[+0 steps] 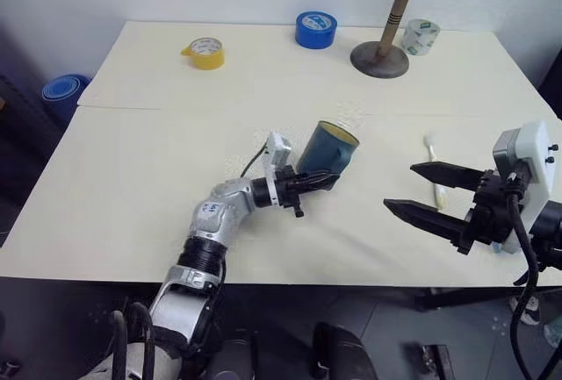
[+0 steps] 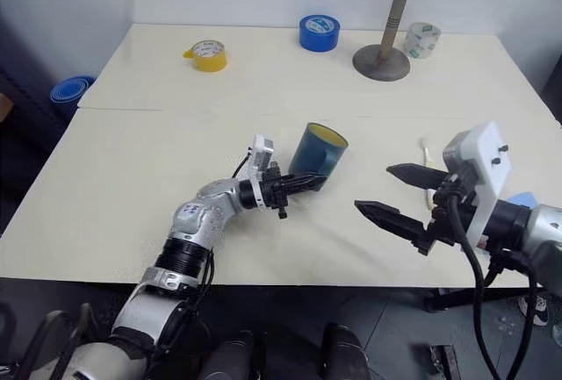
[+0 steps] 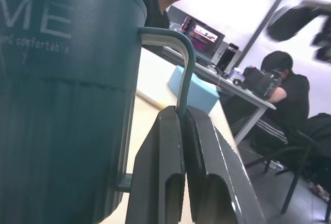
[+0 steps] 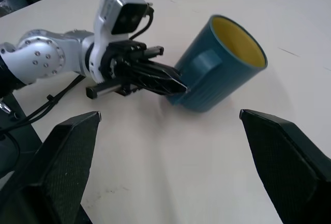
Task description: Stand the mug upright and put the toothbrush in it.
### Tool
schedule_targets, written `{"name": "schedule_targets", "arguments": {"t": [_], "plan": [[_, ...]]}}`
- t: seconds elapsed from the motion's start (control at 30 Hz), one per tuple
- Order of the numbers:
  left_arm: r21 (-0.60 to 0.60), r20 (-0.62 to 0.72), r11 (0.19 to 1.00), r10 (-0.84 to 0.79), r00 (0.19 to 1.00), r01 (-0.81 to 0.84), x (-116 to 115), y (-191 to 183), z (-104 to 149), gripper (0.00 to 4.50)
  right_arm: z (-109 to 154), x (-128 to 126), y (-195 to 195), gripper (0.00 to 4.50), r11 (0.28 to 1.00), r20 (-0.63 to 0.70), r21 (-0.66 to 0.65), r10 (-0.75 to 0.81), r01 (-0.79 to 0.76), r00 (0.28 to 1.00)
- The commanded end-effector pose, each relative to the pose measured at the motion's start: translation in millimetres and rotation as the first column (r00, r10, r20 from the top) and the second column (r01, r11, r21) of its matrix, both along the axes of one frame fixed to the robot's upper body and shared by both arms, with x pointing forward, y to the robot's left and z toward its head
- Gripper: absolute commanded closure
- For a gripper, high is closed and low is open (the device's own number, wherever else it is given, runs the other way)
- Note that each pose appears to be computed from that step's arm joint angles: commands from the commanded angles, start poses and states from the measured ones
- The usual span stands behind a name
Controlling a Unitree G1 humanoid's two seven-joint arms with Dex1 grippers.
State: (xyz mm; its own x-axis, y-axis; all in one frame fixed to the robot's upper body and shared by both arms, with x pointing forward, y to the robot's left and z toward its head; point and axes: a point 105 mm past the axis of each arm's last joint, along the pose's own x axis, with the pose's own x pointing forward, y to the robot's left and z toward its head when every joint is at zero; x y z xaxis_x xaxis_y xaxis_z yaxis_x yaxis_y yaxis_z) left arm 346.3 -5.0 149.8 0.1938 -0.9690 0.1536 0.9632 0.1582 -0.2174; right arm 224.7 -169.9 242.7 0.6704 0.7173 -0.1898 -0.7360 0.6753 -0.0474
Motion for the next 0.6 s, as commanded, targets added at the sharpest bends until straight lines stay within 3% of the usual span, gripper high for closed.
{"name": "schedule_targets", "arguments": {"t": [0.03, 0.33, 0.37, 0.47, 0.6], "plan": [[0.007, 0.071, 1.000, 0.030, 0.997, -0.030, 5.3, -7.1, -0.2, 4.47, 10.0, -4.3, 2.8, 0.00, 1.000, 0.058, 0.018, 0.000, -0.001, 0.998], [0.024, 0.056, 0.999, 0.040, 0.998, -0.041, 2.1, 0.1, -17.3, 4.47, 7.6, -2.3, 0.5, 0.00, 1.000, 0.042, 0.015, -0.011, 0.010, 0.999], [0.027, 0.056, 0.999, 0.042, 0.998, -0.043, 2.0, 0.7, -17.6, 3.96, 6.4, -1.5, -0.6, 0.00, 1.000, 0.037, 0.013, -0.016, 0.015, 0.999], [0.033, 0.061, 0.998, 0.058, 0.996, -0.060, 1.6, 4.1, -18.7, 3.07, 0.2, 0.9, -4.3, 0.00, 0.999, 0.015, -0.005, -0.037, 0.037, 0.999], [0.032, 0.043, 0.997, 0.072, 0.997, -0.073, -1.9, 11.9, -22.0, 2.25, -4.5, 2.8, -7.6, 0.00, 0.999, 0.002, -0.015, -0.051, 0.051, 0.999]]}}
